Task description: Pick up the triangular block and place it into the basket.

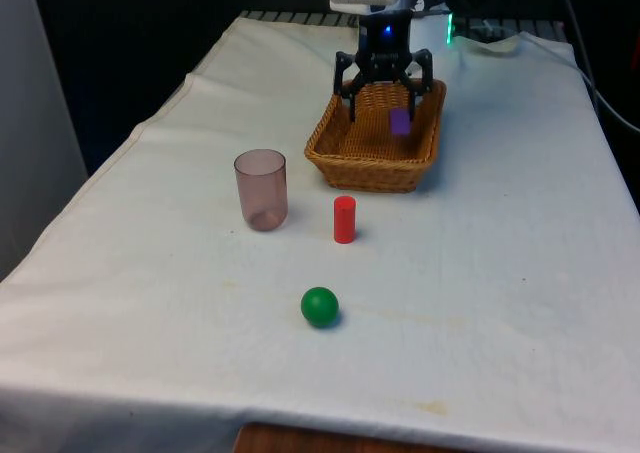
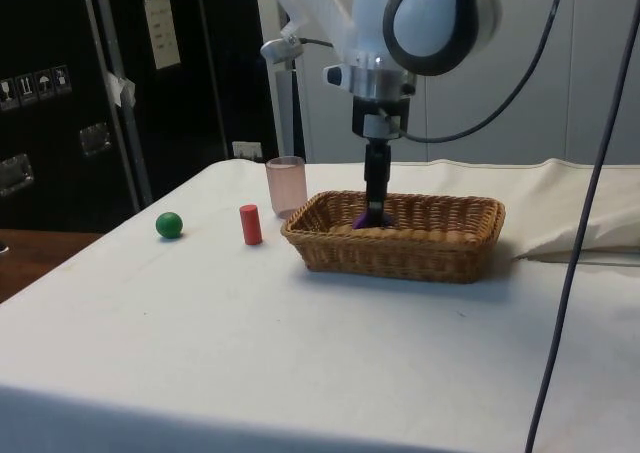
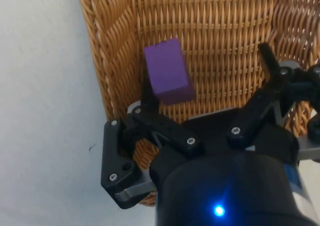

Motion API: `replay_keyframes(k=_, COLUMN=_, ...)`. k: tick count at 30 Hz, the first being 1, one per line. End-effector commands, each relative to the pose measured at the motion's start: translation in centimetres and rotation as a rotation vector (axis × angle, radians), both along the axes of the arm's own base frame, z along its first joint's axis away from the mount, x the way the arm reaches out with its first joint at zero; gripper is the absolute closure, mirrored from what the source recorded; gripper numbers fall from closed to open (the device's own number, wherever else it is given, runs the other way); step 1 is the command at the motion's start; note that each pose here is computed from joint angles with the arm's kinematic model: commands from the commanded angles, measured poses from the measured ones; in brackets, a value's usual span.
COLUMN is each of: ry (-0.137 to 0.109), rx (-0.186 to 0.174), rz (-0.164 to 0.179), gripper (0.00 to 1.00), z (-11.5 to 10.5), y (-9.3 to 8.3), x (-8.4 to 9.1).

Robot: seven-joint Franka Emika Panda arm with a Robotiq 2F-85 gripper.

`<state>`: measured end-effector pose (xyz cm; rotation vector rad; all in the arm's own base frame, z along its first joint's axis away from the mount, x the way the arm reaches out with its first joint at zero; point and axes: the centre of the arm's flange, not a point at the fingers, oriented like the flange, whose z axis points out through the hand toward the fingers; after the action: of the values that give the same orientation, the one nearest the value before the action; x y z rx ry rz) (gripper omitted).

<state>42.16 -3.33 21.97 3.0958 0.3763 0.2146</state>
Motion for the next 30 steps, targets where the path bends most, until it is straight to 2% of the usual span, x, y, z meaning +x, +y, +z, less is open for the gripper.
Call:
replay_keyframes(k=1, ry=-0.012, rx=0.004, rz=0.000, gripper=0.00, z=0.2, y=0.2, x=-0.2)
replay_keyframes(k=9, ry=0.000, rx=0.000, rz=-0.002, gripper=0.00, z=0.0, y=0.0, x=0.0)
replay_keyframes(k=14, ry=-0.002, rx=0.003, rz=-0.011, gripper=0.00, z=0.2, y=-0.1, x=0.2)
replay_keyframes(k=18, ry=-0.017, rx=0.003, rz=-0.008, gripper=0.00, z=0.8, y=-0.1, x=0.8)
replay_keyframes(k=19, ry=-0.012, rx=0.006, rz=-0.011, gripper=0.00, z=1.4, y=-0.3, x=1.0)
replay_keyframes(k=25, ry=-0.020, rx=0.020, rz=-0.012, gripper=0.00, z=3.4, y=-0.3, x=2.4)
replay_keyframes(k=26, ry=-0.025, rx=0.027, rz=-0.011, gripper=0.00, z=3.5, y=-0.2, x=2.2)
replay_keyframes(k=30, ry=-0.025, rx=0.025, rz=-0.013, gripper=0.00, z=4.5, y=-0.3, x=3.5)
